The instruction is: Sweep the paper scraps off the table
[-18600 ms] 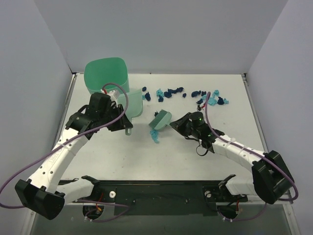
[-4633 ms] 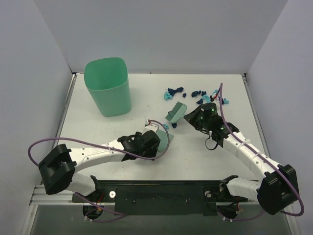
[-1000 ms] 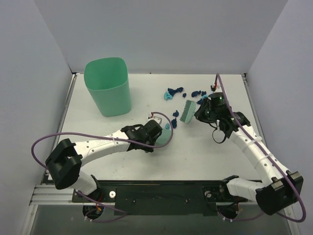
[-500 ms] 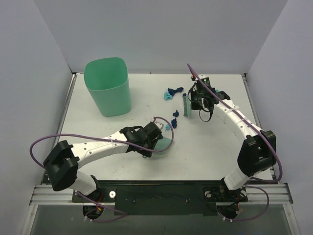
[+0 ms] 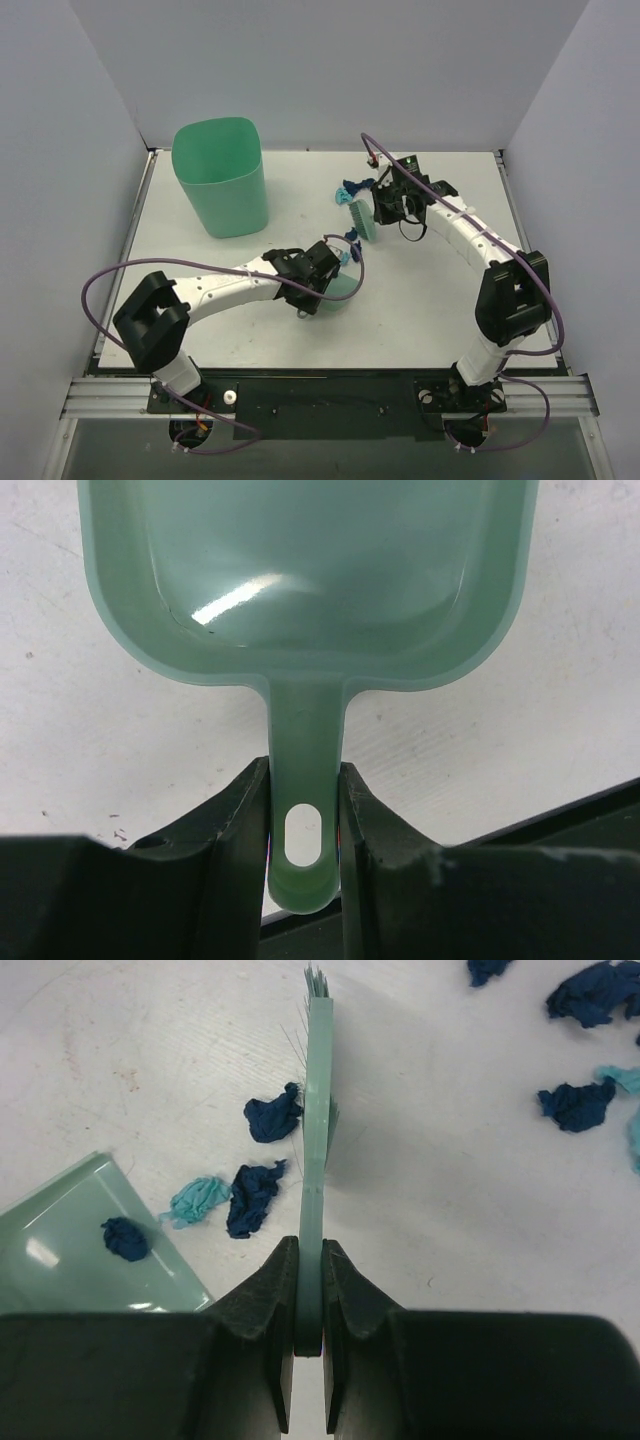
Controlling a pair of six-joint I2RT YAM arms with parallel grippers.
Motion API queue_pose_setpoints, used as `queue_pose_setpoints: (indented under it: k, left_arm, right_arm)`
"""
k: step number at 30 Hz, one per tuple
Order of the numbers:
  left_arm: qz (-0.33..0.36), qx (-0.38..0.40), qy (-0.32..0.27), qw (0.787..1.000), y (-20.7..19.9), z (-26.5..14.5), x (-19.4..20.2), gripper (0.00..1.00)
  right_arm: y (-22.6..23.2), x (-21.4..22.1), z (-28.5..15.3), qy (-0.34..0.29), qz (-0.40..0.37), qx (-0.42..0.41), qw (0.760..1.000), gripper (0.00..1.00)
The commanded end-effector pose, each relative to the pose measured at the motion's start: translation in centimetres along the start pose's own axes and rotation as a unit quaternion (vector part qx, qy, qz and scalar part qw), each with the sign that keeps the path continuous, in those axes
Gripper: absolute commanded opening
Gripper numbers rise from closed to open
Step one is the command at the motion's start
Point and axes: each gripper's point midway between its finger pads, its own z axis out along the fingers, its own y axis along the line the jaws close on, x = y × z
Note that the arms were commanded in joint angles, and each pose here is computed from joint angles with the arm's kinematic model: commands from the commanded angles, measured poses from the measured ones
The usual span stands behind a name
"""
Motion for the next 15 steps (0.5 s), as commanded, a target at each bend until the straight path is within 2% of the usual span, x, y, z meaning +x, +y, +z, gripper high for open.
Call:
queue_pose_setpoints:
  k: [1,9,15]
  left_arm:
    - [-0.005,0.013,-0.015,1.0,-0.2,0.5,-2.7,0.0]
    - [-0.006,0.018,-0.009,1.0,-0.3,2.2,-4.0,0.0]
    - [-0.014,0.017,-0.023,0.999,-0.3,2.8,-4.6,0.0]
  right_arm:
    - [3.4,0.8,-0.6,0.016,-0.042,-0.067,0.997,0.0]
    - [6.1,4.4,-1.9,0.06,-0.053,-0.103,0.991,0.0]
    - [8.5,5.7,-3.5,0.06,-0.049,-0.129,0.989,0.0]
